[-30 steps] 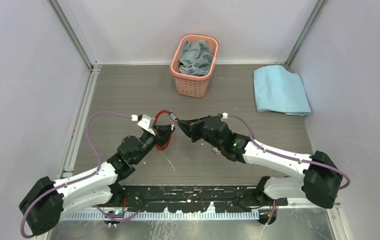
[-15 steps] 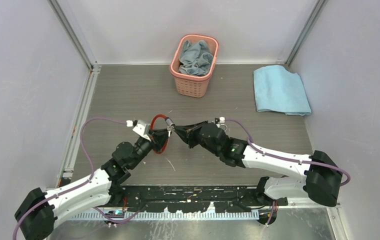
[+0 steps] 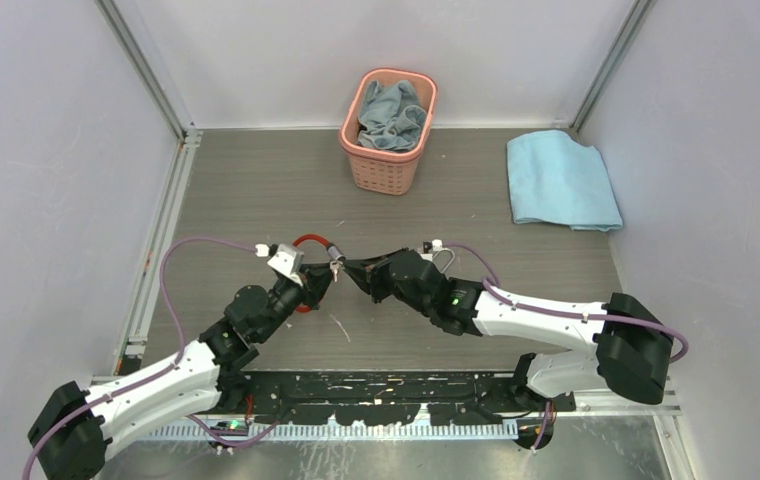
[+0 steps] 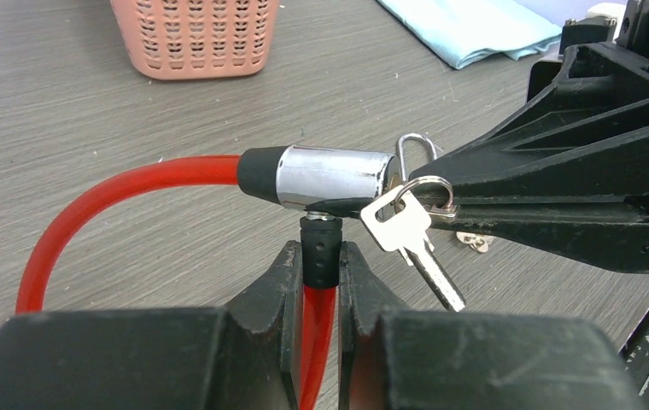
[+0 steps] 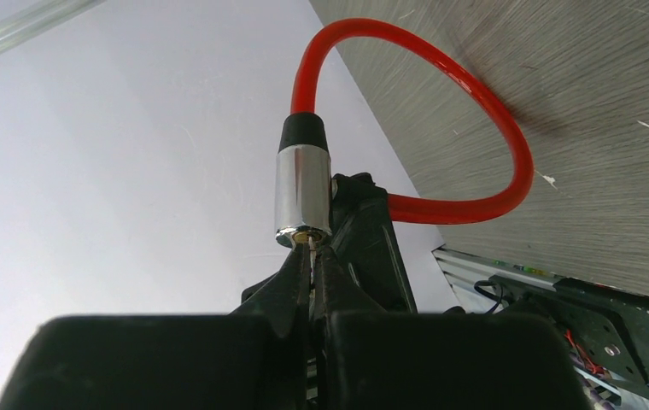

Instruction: Unlock with the key

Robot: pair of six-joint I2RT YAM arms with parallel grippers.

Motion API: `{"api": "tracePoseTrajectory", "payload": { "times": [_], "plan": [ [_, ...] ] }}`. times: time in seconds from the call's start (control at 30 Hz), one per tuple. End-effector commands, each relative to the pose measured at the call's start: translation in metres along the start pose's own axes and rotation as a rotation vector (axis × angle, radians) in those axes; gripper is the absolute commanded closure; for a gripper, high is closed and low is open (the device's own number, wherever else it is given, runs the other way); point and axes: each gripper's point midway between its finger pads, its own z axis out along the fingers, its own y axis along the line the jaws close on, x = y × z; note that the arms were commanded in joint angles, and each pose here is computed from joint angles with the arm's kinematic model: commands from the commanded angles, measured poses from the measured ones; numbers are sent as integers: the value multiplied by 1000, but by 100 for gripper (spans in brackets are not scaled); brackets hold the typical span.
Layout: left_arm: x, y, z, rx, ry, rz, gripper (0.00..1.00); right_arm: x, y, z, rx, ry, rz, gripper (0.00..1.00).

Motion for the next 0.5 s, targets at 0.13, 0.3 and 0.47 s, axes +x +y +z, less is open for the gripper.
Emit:
{"api": "tracePoseTrajectory", "payload": {
  "times": [0.13,0.3,0.47],
  "plan": [
    [-52,-6,5,4,-177,-13,100,-2,-2,1,24,-36,-3,99],
    [-53,-9,6,19,-175,-9,100,-6,9,-2,-22,-47,42,99],
    [-46,-10,2,31,-144,-18,100,-23,23,-12,-71,-106,36,99]
  ]
}}
